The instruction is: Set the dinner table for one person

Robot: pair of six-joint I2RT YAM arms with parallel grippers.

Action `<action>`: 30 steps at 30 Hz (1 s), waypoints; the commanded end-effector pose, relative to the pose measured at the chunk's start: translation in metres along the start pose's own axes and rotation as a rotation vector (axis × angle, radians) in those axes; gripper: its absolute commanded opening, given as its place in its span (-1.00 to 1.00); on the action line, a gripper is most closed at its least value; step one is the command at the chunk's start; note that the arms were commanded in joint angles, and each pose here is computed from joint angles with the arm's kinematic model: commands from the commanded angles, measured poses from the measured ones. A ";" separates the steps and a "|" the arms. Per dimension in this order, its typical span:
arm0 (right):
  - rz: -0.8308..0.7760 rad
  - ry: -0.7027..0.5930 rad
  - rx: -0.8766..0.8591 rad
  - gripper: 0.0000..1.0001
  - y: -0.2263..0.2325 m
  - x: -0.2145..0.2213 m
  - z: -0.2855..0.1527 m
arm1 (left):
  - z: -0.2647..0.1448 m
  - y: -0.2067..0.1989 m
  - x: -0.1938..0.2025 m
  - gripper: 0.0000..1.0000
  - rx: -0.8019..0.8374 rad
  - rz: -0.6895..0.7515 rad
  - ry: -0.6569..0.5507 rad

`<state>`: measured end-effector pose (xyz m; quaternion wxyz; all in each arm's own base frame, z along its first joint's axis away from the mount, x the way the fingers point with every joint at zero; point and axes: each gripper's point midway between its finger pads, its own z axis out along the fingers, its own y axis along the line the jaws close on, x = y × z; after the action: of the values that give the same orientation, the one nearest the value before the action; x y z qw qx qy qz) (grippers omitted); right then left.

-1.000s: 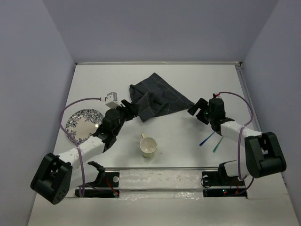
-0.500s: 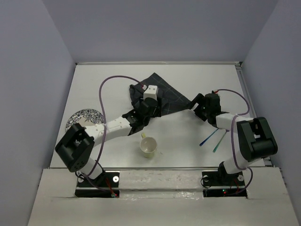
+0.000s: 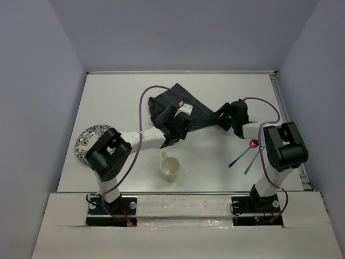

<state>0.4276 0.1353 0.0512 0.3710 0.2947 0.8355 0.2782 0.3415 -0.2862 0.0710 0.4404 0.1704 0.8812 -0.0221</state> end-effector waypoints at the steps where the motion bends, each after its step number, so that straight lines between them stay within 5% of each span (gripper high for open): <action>1: -0.019 -0.049 -0.076 0.15 0.025 -0.017 0.005 | 0.005 0.005 -0.003 0.21 -0.049 0.073 0.014; 6: -0.032 -0.034 -0.070 0.05 0.020 -0.012 0.010 | 0.012 0.015 0.000 0.05 -0.121 0.098 0.018; 11: -0.038 -0.031 -0.055 -0.43 0.014 -0.009 0.015 | 0.015 0.023 0.004 -0.24 -0.173 0.102 0.019; 14: -0.064 -0.039 -0.055 -0.75 0.013 -0.011 0.014 | 0.015 0.032 0.004 -1.00 -0.224 0.105 0.007; 19: -0.114 -0.096 -0.047 -0.96 0.014 -0.023 0.005 | 0.003 0.046 -0.003 -1.00 -0.275 0.055 -0.050; 24: -0.150 -0.141 -0.044 -1.00 0.016 -0.032 -0.007 | -0.024 0.052 -0.041 -1.00 -0.226 -0.094 -0.194; 30: -0.186 -0.183 -0.008 -1.00 0.011 -0.040 -0.016 | -0.027 0.066 -0.041 -1.00 -0.079 -0.260 -0.237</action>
<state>0.4322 0.1324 0.0696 0.4196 0.2400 0.8365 0.2580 0.3528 -0.2489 0.1093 0.5130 0.0980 0.8527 -0.0042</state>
